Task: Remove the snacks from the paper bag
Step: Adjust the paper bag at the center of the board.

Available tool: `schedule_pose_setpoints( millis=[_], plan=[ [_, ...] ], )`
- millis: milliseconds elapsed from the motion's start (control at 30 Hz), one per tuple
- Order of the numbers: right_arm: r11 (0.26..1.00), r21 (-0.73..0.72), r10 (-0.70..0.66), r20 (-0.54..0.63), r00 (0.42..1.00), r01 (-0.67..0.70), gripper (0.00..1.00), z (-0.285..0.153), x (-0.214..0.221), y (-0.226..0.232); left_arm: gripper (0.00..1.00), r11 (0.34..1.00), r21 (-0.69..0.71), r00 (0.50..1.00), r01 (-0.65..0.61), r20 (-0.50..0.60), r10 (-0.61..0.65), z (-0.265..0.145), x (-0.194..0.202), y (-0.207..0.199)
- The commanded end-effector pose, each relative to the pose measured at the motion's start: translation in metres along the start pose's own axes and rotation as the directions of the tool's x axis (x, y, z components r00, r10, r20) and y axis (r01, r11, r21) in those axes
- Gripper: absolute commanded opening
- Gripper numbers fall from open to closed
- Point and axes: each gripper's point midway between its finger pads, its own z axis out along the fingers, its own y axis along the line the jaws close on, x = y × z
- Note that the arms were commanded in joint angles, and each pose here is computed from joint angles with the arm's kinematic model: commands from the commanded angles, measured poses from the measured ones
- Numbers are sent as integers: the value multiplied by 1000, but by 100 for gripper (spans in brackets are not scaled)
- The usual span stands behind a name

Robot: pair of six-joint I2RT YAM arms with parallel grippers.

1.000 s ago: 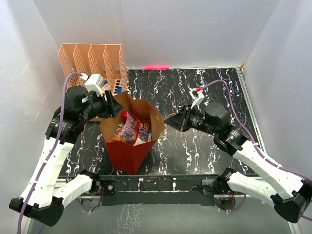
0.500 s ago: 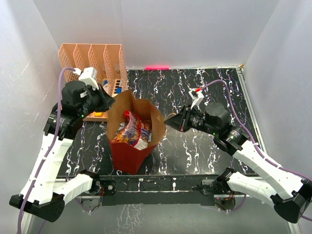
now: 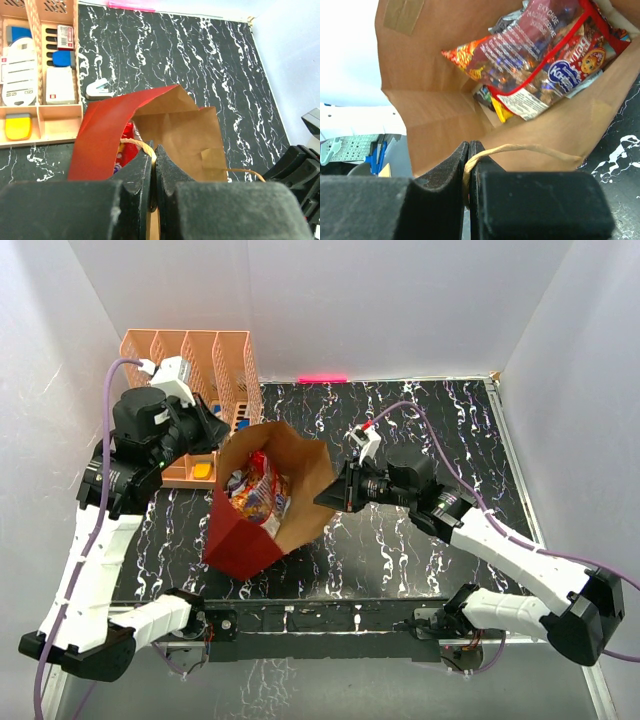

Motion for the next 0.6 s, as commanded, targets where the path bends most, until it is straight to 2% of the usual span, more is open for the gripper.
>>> schedule_pose_setpoints(
  millis=[0,100,233,367,467,567],
  plan=[
    [995,-76,-52,116,992,62,8,-11,-29,28,0,977,201,980,-66,195,26,-29,-51,-44],
    [1000,-2,-30,105,994,30,8,-19,-8,5,0,938,331,983,-101,179,43,-30,-35,-62],
    [993,114,2,88,996,-12,16,-38,20,-24,0,841,528,989,-117,140,50,-34,-8,-89],
    [971,236,13,82,997,-32,24,-63,36,-45,0,790,611,999,-40,47,14,-30,20,-96],
    [950,310,20,73,997,-41,32,-85,47,-55,0,757,650,997,67,-18,-73,-29,32,-100],
    [943,330,21,81,997,-46,38,-101,50,-53,0,695,696,983,183,-114,-144,-24,47,-106]
  ],
)
